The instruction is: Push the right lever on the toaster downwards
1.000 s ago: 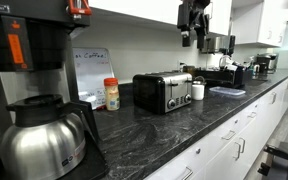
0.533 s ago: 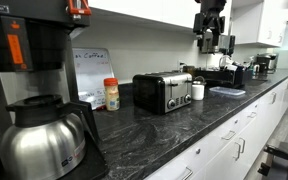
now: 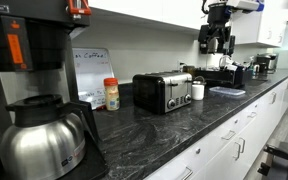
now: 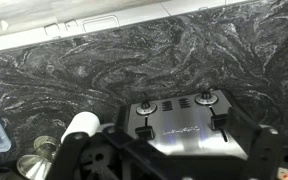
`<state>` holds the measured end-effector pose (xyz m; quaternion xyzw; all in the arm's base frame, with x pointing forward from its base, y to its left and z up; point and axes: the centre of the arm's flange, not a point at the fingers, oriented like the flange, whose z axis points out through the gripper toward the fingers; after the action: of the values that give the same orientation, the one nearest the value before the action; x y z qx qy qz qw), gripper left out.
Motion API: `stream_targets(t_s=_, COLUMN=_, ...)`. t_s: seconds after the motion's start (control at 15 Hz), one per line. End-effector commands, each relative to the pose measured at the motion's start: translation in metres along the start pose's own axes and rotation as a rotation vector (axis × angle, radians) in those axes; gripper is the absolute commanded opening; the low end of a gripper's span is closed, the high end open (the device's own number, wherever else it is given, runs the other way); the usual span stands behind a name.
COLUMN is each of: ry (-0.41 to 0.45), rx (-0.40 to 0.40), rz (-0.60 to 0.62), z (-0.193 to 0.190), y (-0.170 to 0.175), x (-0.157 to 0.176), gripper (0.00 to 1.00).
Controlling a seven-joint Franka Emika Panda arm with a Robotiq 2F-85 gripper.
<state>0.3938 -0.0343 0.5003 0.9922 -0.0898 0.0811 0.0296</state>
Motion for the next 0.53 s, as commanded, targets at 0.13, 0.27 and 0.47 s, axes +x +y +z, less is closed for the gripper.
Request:
stream_targets(t_s=0.13, ry=0.029, rx=-0.025, rz=0.014, z=0.029, y=0.021, x=0.008, gripper=0.89)
stream_targets(t_s=0.27, ry=0.027, rx=-0.031, rz=0.018, z=0.038, y=0.026, x=0.017, gripper=0.68)
stream_targets(t_s=0.47, ry=0.027, rx=-0.033, rz=0.028, z=0.048, y=0.032, x=0.03, gripper=0.45)
